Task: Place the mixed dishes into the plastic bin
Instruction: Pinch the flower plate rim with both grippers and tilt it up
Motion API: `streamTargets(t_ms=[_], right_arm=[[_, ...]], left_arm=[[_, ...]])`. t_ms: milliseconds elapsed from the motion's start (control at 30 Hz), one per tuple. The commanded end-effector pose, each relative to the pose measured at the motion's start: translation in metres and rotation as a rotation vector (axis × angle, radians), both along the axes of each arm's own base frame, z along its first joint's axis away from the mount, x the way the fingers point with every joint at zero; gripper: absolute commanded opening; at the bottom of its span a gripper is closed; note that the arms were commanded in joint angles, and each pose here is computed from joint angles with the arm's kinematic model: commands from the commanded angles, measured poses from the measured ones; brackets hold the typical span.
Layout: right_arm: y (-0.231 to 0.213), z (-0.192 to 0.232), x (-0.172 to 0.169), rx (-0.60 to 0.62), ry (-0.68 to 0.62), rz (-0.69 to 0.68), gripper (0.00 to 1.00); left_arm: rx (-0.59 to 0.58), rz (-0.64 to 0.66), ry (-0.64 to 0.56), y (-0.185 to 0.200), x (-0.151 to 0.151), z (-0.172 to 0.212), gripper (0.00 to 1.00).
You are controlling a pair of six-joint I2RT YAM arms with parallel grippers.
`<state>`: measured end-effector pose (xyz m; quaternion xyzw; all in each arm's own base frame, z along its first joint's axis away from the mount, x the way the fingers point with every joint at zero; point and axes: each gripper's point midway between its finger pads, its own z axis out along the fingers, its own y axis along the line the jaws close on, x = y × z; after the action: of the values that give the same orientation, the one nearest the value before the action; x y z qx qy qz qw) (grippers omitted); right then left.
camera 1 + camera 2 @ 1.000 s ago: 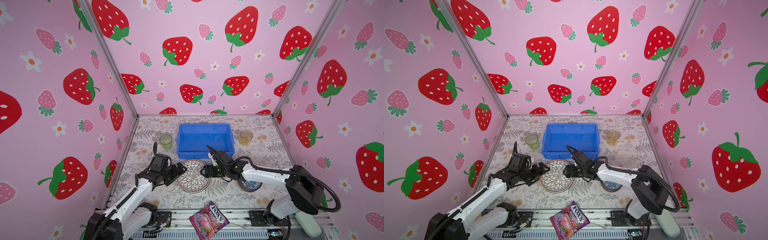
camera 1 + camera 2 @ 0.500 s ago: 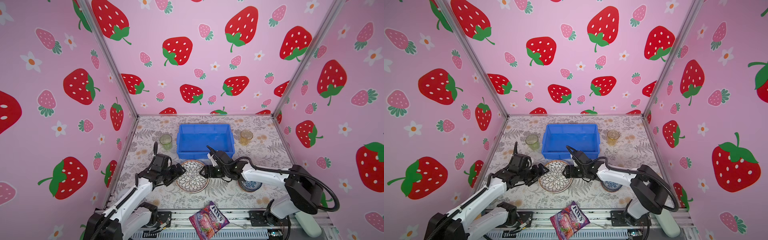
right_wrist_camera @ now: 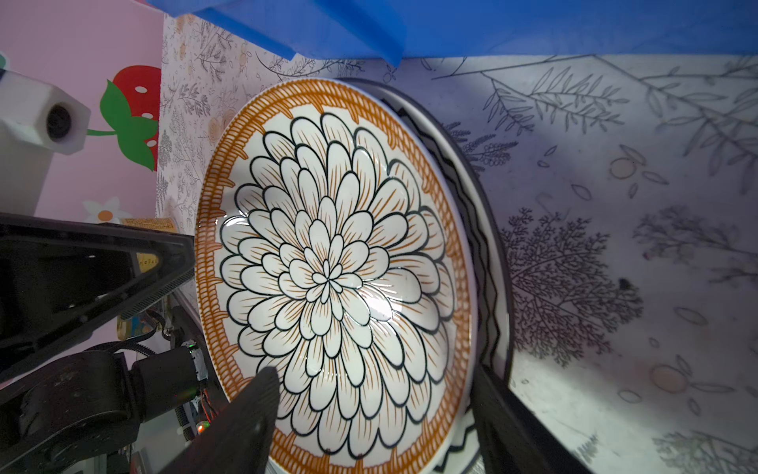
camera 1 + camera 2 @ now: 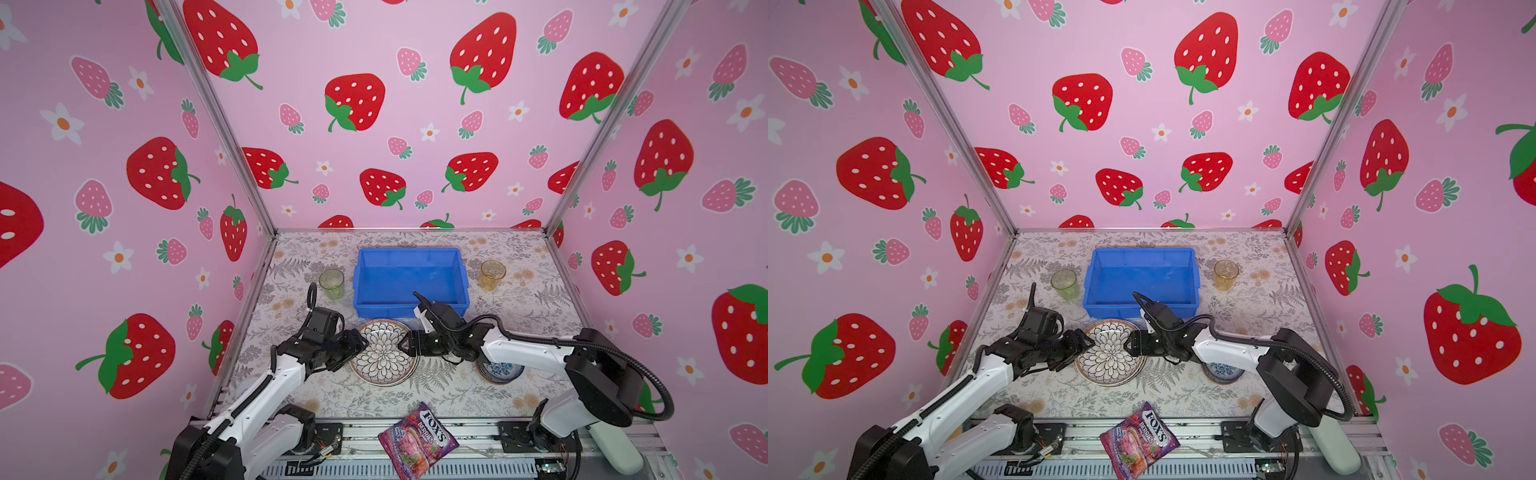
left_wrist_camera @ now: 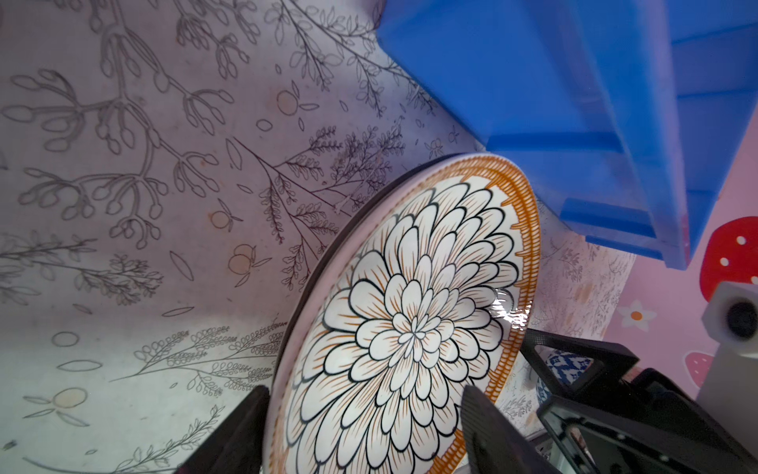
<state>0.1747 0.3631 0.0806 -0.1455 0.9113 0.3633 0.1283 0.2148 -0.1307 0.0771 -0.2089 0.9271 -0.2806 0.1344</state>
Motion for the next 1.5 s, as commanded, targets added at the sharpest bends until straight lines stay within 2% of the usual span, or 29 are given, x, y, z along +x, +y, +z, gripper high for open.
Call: streamTargets(t_ms=[0, 333, 767, 900, 1467], right_arm=[[0.02, 0.01, -0.012, 0.092, 0.03, 0.069, 0.75], [0.024, 0.01, -0.012, 0.103, 0.032, 0.083, 0.75], [0.029, 0.013, -0.015, 0.13, 0.03, 0.107, 0.75], [0.03, 0.014, -0.015, 0.134, 0.026, 0.112, 0.75], [0.03, 0.017, -0.014, 0.129, 0.016, 0.112, 0.76]], left_arm=[[-0.098, -0.048, -0.075, -0.022, 0.013, 0.033, 0.73], [-0.104, -0.053, -0.08, -0.025, 0.014, 0.034, 0.68], [-0.104, -0.052, -0.072, -0.026, 0.014, 0.033, 0.43], [-0.103, -0.057, -0.074, -0.028, 0.015, 0.034, 0.32], [-0.088, -0.069, -0.065, -0.028, 0.01, 0.031, 0.11]])
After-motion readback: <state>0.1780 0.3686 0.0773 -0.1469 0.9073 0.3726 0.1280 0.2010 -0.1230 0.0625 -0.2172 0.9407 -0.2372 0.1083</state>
